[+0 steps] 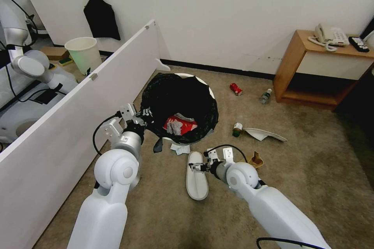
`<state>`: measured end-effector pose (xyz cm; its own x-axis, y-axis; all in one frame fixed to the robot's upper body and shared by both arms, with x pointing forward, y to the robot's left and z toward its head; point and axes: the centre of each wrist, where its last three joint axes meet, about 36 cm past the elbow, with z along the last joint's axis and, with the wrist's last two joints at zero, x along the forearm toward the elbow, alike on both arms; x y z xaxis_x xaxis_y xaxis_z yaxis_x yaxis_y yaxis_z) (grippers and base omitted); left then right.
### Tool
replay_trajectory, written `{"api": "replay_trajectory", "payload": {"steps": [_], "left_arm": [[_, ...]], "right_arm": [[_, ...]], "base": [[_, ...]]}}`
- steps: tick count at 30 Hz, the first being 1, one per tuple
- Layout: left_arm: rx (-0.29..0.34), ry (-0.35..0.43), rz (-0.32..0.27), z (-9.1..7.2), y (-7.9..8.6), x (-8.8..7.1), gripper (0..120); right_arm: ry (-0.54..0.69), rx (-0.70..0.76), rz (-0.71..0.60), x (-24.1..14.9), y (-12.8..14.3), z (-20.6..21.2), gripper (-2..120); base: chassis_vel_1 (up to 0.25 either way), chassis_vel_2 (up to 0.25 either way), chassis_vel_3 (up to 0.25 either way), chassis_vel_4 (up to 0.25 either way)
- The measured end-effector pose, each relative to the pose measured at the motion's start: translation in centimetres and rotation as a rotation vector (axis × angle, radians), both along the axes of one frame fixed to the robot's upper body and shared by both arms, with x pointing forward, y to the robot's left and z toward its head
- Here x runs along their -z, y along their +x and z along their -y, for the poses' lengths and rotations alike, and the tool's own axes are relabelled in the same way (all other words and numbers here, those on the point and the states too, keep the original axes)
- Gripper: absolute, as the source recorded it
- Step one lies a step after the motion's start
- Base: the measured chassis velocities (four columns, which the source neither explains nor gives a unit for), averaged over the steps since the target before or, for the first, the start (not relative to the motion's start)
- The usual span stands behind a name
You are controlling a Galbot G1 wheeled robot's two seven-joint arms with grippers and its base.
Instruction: Pick up the trash bin, then pick up the garbage from the floor and place it into the trash bin.
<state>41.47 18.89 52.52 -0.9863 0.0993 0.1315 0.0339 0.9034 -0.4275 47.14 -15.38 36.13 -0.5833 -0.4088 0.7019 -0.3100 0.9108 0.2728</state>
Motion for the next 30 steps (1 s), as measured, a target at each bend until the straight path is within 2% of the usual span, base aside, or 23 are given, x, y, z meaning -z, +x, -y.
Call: {"api": "replay_trajectory", "payload": {"steps": [12,23,26,30], "left_arm": [[-0.005,0.006,-0.002,-0.1,-0.3,0.2,4],[-0.008,0.002,-0.001,-0.1,-0.3,0.2,4],[-0.011,0.002,-0.001,-0.2,-0.4,0.2,4],[-0.014,0.003,0.001,-0.3,-0.6,0.2,4]], "right_arm": [[-0.010,0.019,0.011,2.4,1.0,0.0,100],[-0.035,0.010,0.001,4.4,0.5,0.1,99],[-0.045,0.001,-0.006,4.8,0.1,-0.1,95],[-0.056,-0.018,-0.010,5.5,-0.4,-0.7,83]], "base": [[0.000,0.000,0.000,0.000],[0.000,0.000,0.000,0.000],[0.000,0.000,0.000,0.000],[0.000,0.000,0.000,0.000]]}}
